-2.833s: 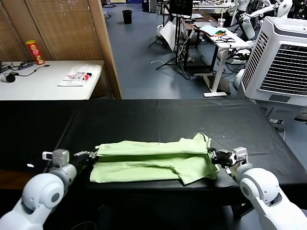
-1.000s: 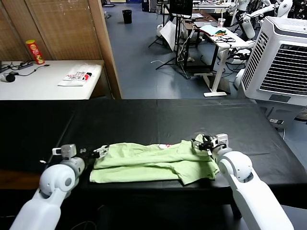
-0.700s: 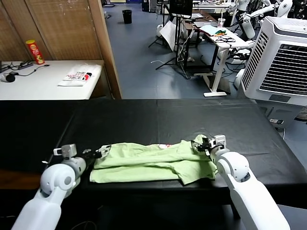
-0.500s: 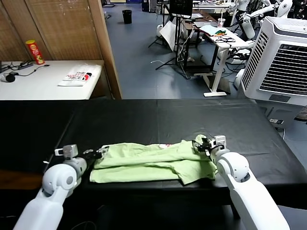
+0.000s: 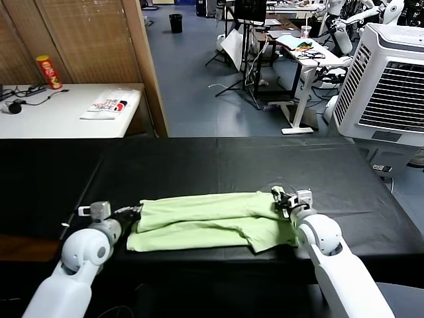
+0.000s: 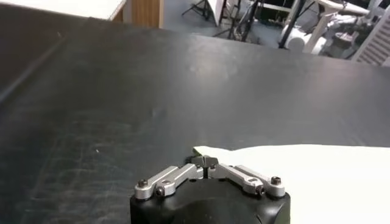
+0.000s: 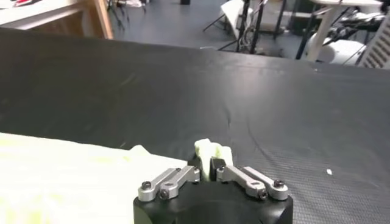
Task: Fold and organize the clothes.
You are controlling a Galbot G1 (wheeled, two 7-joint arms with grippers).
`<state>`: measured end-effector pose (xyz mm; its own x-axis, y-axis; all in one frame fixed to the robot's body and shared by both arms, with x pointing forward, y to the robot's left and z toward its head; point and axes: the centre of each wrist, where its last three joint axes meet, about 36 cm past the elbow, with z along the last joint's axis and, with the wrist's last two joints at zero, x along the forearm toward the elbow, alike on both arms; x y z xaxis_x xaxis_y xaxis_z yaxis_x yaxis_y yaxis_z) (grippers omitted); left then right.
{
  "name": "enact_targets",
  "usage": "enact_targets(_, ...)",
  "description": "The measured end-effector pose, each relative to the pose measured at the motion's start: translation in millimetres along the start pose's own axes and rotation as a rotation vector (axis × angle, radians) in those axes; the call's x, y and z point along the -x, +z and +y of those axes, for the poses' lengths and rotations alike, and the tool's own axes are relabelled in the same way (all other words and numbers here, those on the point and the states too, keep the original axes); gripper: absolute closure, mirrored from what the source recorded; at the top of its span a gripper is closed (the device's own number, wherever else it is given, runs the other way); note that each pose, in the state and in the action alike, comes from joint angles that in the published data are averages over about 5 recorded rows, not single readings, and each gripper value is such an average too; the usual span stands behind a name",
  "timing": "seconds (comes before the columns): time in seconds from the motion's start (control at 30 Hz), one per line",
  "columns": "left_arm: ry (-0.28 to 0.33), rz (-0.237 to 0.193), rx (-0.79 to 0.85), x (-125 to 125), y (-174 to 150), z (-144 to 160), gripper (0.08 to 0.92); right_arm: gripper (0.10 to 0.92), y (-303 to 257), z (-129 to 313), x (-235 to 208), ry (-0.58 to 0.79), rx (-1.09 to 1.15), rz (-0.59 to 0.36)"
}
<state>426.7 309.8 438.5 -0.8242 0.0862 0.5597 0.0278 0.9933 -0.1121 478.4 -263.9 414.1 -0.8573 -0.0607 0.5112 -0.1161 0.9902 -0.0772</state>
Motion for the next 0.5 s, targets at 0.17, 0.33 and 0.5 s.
enact_targets(0.17, -0.006, -0.023, 0.002, 0.7, 0.7, -2.4, 0.873, 0.842, 0.4, -1.6, 0.0, 0.011, 0.015, -0.038)
enact_targets(0.33, -0.005, -0.041, 0.0, 2.9, 0.5, -1.6, 0.873, 0.766, -0.1, -3.6, -3.2, -0.021, 0.031, -0.068)
enact_targets(0.5, 0.01, -0.068, 0.008, 3.2, -1.2, -1.4, 0.778, 0.498, -2.1, -9.2, -13.3, -0.044, 0.022, -0.084)
